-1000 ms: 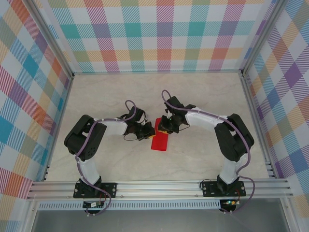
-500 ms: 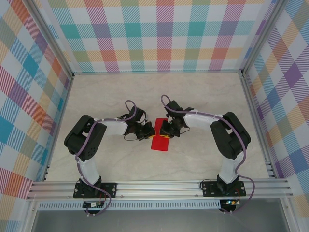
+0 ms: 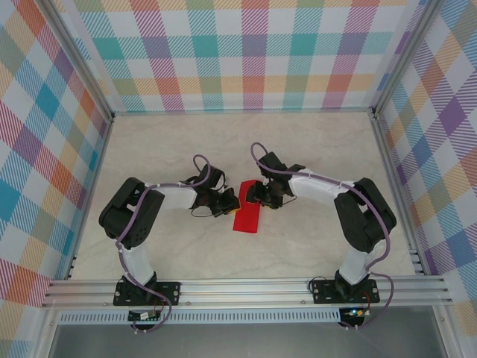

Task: Fold a paper plane with a square sheet of paper (pick it up from the middle)
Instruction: Fold the square sheet of paper in half at the center of the table.

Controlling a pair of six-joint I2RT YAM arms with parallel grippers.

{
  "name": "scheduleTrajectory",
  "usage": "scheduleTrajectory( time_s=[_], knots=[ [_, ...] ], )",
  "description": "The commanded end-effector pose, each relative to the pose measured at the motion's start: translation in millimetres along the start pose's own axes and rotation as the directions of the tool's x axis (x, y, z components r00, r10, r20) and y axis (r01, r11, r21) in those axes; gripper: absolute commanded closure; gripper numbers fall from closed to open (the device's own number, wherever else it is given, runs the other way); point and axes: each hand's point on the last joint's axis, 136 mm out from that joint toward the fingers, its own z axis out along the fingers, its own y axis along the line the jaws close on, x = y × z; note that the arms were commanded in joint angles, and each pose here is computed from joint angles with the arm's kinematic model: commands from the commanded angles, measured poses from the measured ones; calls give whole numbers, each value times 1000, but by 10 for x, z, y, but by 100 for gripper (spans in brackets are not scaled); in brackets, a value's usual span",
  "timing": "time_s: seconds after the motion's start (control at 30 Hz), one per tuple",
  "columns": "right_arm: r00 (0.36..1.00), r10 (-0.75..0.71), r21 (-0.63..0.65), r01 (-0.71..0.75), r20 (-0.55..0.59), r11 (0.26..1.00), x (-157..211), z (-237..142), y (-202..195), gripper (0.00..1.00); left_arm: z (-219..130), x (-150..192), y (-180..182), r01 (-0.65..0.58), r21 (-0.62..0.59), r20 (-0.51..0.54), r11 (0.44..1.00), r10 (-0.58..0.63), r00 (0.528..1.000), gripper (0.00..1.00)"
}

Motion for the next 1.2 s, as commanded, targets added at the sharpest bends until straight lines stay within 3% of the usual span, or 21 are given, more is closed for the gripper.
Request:
scheduleTrajectory(
  time_s=[0.0, 0.2, 0.57, 1.17],
  knots=[
    [1000, 7, 51, -7, -6, 999, -32, 49, -98, 41, 58, 259, 664, 96, -241, -24, 966, -105, 994, 100],
    [999, 14, 23, -13, -44, 1000, -54, 160, -66, 42, 52, 266, 657, 96, -239, -26, 966, -105, 994, 100],
    [994, 5, 21, -3, -110, 1000, 2, 330, -102, 54, 7, 249, 602, 91, -229, -18, 969, -98, 995, 100],
    [981, -2, 92, 20, -194, 996, 167, 532, -308, 55, -150, 114, 229, 39, -133, 18, 990, -37, 999, 100]
  ],
)
